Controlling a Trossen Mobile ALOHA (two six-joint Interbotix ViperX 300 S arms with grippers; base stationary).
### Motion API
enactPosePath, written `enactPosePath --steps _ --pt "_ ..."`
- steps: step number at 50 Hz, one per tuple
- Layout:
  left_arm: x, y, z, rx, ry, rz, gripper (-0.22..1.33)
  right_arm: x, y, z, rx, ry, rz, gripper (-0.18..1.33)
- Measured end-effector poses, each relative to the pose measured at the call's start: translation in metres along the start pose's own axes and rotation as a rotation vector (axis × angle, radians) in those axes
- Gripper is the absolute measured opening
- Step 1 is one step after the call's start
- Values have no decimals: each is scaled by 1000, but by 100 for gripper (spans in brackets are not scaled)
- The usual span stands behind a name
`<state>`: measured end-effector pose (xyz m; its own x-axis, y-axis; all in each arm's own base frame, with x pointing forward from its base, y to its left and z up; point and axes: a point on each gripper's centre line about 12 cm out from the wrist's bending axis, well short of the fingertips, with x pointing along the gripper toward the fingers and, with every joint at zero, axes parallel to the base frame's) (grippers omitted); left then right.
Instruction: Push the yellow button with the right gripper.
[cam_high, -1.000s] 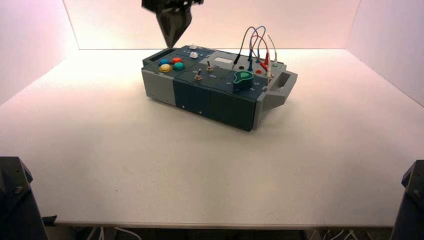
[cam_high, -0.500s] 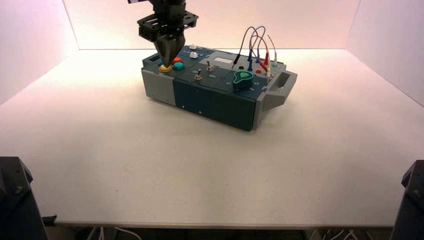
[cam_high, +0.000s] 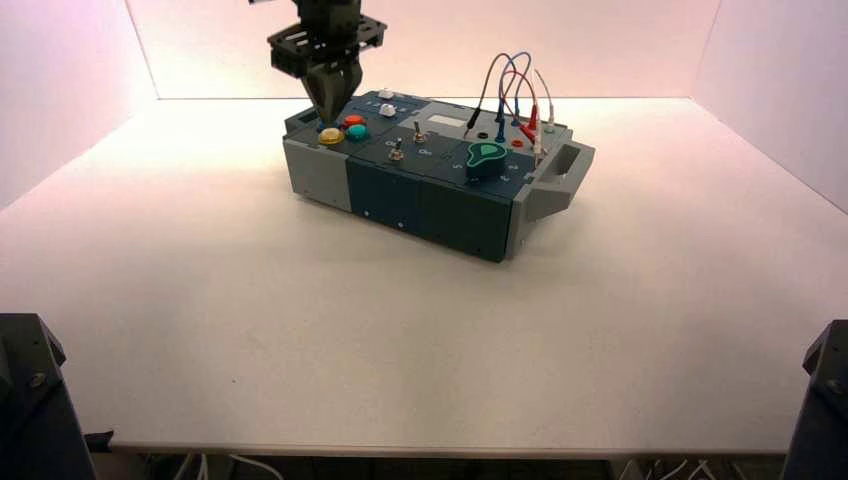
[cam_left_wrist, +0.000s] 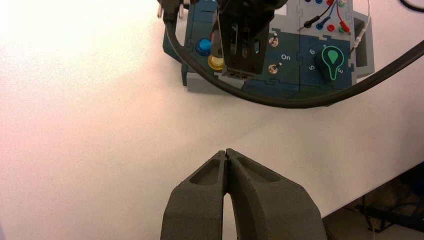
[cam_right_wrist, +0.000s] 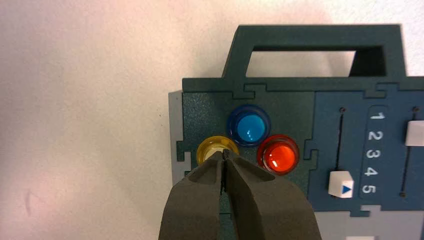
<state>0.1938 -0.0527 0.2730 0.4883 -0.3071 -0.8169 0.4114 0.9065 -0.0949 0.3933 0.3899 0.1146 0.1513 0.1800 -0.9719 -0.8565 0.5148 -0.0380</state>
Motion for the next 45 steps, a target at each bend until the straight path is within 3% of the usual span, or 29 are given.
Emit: enactPosePath --steps 21,36,45 --pt "4 2 7 -6 7 1 -16 0 0 0 1 27 6 -14" --pt "15 7 14 -82 18 3 -17 -25 -3 4 -7 5 -12 -14" --pt "27 12 17 -94 34 8 -16 -33 -6 -6 -14 10 -37 -14"
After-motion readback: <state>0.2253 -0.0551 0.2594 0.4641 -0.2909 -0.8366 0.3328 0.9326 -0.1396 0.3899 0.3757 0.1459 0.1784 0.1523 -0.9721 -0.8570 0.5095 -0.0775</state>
